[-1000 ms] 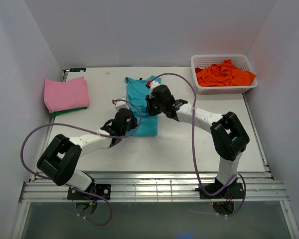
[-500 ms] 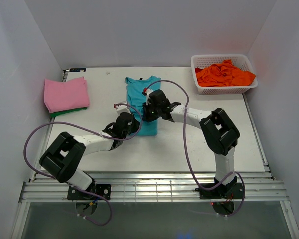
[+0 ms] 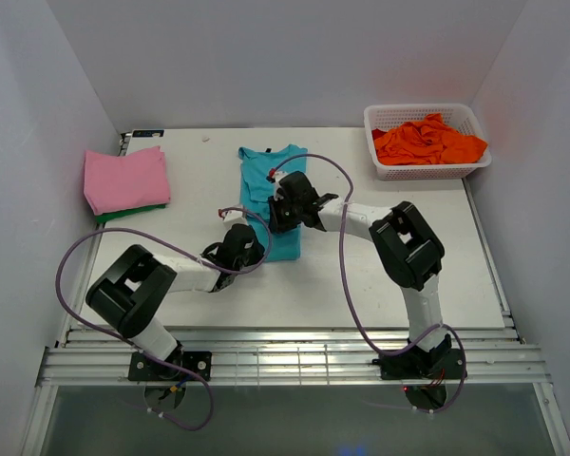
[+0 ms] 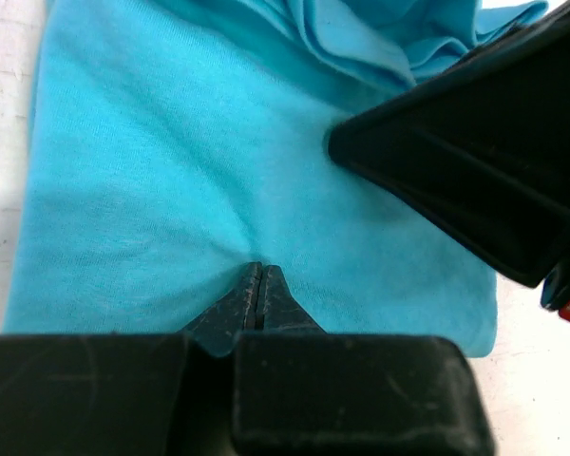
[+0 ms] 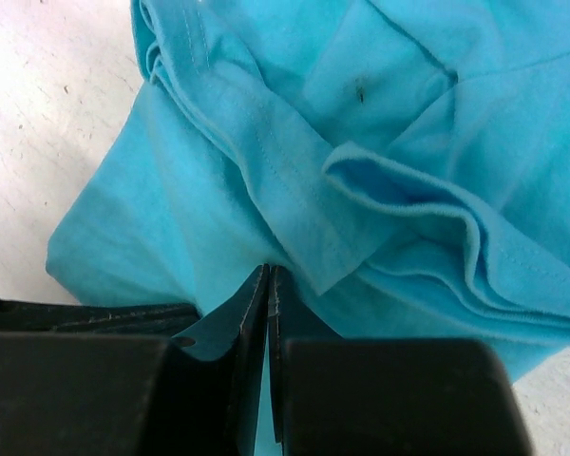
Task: Fold and stack the t-shirts
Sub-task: Fold the tshirt
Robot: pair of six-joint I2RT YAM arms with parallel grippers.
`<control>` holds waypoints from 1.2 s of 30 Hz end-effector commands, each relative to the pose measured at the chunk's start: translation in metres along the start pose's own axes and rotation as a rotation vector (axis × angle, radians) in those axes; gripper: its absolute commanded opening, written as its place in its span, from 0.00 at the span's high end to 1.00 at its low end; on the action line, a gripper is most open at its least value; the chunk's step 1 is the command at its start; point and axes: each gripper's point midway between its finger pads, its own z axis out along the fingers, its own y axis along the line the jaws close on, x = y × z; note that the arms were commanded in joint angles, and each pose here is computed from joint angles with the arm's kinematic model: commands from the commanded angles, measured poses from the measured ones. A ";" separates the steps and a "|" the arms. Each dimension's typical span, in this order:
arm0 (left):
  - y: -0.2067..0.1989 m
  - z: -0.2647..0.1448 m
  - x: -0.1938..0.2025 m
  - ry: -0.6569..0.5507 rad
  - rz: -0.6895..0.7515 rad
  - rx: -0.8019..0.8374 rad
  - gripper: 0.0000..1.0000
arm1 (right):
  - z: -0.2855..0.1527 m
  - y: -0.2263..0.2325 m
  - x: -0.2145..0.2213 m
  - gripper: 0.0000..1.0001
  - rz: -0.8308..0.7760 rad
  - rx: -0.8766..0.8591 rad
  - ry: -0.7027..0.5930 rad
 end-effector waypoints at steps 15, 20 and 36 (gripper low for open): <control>0.014 -0.014 0.032 0.036 -0.015 -0.009 1.00 | 0.015 -0.024 -0.052 0.92 -0.032 0.061 -0.082; 0.011 -0.027 0.036 0.033 -0.035 0.015 1.00 | 0.027 -0.039 -0.051 0.92 -0.035 0.085 -0.068; -0.017 -0.060 0.042 0.025 -0.019 0.096 1.00 | -0.002 -0.035 -0.139 0.92 -0.168 0.099 -0.248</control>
